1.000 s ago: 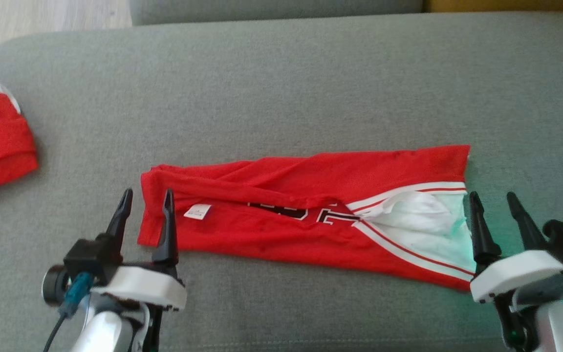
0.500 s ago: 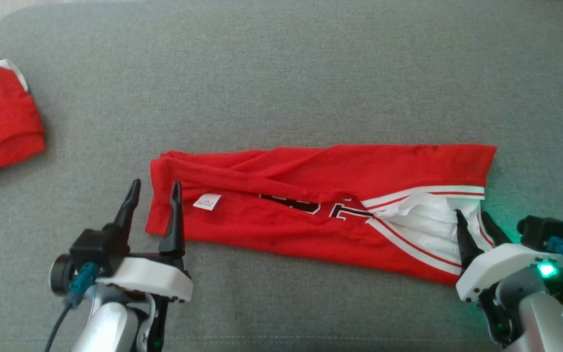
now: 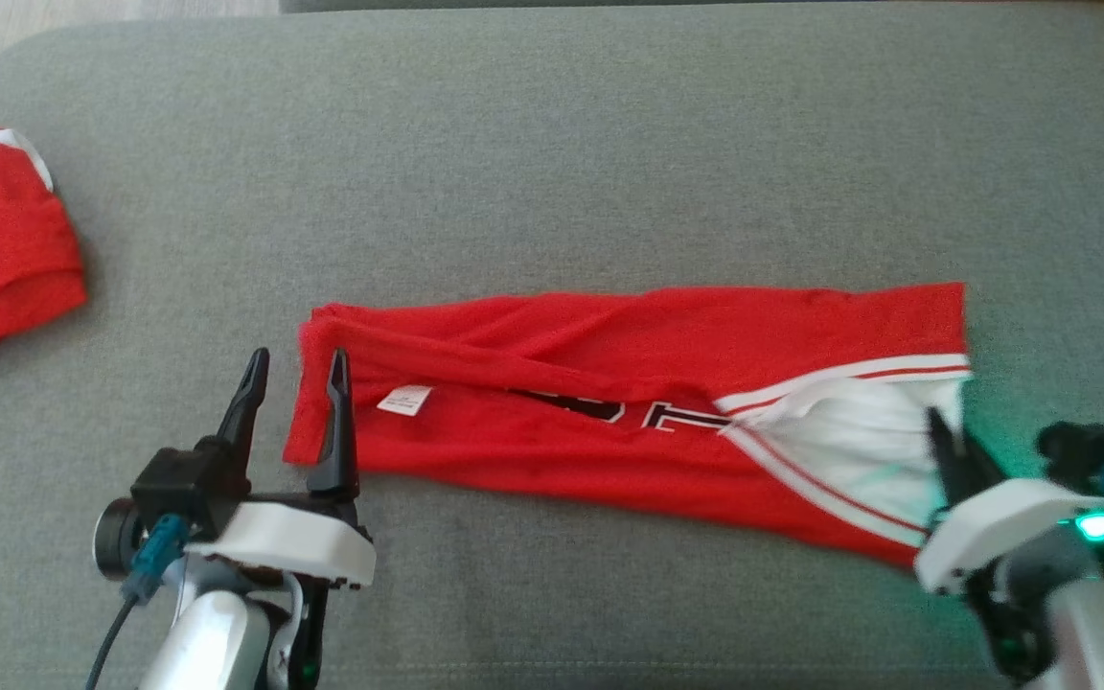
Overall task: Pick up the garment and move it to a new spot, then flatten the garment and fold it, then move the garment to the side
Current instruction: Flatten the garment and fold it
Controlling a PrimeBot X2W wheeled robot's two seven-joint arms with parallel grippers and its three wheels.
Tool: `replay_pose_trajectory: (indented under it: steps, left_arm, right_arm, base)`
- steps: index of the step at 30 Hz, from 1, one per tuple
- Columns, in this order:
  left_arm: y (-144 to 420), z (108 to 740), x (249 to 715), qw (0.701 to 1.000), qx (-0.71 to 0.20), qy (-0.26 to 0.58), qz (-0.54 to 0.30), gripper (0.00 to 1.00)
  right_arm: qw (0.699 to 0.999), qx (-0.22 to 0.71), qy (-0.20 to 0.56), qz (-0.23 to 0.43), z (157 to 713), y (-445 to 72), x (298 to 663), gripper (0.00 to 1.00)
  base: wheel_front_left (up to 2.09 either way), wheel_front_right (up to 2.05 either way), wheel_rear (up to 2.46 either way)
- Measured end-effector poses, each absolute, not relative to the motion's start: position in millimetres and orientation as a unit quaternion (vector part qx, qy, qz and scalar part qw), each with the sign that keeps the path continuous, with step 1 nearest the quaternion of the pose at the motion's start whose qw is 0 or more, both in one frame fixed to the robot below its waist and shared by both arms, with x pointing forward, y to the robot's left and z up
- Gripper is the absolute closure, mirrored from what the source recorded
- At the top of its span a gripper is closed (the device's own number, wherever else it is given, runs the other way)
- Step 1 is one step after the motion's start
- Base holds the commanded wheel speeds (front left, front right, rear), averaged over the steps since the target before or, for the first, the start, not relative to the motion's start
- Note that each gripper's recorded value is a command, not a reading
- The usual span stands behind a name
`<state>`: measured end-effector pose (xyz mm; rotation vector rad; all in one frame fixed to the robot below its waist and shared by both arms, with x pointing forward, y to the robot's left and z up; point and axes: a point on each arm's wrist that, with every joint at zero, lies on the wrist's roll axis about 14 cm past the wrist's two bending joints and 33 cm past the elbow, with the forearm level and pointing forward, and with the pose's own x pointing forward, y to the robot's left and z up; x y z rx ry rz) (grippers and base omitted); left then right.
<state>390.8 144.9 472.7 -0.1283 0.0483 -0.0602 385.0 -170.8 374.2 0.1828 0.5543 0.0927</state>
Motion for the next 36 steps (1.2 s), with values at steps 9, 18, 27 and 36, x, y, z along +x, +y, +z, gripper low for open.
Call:
replay_pose_trajectory:
  steps: [9,18,27,36]
  left_arm:
    - [139.0,480.0,390.6,0.997,-0.068,0.013,-0.042,0.00]
    - [138.0,487.5,385.6,0.997,-0.072,0.003,-0.042,0.00]
    - [134.9,488.2,382.3,0.996,-0.078,0.003,-0.046,0.00]
    - [139.8,483.7,380.0,0.996,-0.081,0.009,-0.037,0.00]
  right_arm:
    - [0.966,0.033,0.255,-0.022,394.9,-251.3,381.0,1.00]
    - [0.981,0.014,0.194,0.017,443.7,-235.9,394.2,1.00]
    - [0.971,0.034,0.136,0.191,503.3,-99.7,402.8,1.00]
    - [0.915,0.083,0.192,0.345,473.3,21.3,380.2,1.00]
  base:
    - [0.00,0.00,0.00]
    - [0.00,0.00,0.00]
    - [0.00,0.00,0.00]
    - [0.00,0.00,0.00]
